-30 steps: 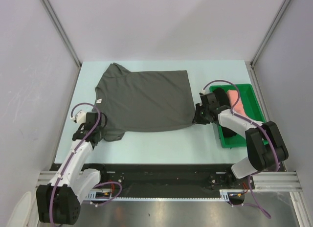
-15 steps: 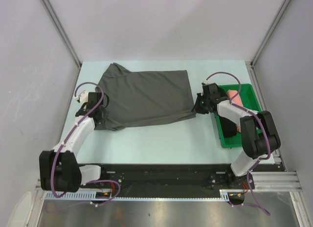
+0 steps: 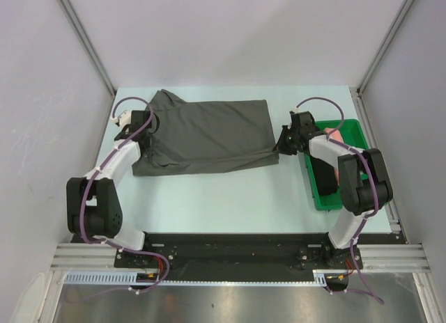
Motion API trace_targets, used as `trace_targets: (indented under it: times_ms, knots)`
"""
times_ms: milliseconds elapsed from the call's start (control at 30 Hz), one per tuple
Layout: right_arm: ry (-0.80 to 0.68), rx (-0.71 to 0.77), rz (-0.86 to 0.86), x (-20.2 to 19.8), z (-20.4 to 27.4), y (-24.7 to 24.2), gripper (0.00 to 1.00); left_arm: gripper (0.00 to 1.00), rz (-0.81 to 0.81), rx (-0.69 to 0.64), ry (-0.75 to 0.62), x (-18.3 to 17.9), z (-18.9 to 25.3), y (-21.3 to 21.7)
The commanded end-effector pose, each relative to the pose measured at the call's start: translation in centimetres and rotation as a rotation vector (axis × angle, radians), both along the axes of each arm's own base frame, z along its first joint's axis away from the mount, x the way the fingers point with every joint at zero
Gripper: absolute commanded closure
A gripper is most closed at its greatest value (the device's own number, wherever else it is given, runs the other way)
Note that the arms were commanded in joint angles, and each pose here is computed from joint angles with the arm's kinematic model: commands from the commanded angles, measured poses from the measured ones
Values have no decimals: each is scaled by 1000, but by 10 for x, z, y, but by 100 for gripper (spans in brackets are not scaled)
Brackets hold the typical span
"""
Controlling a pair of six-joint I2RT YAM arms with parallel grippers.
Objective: Roll the t-shirts
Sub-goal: Fold the T-shirt at the center of the board.
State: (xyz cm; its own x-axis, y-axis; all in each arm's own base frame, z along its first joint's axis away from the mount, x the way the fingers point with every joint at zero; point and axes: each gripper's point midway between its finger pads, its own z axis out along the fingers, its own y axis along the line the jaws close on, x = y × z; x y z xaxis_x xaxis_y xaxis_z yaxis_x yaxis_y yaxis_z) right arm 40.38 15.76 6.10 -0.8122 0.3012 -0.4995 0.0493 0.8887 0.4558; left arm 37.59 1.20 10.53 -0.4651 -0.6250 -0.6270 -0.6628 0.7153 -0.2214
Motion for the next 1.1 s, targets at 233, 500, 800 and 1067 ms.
trace_targets:
  times_ms: [233,500,800,1067]
  knots:
    - [-48,13,-20,20,11,-3,92,100,-45,14,-86,33,30,-2]
    - [-65,20,-25,26,12,-5,92,99,-63,17,-66,47,26,-4]
    - [-111,37,-5,36,18,0,61,98,-62,25,-44,51,18,-3]
    - [-165,-95,-32,30,36,-8,49,98,-62,26,-38,54,16,-3]
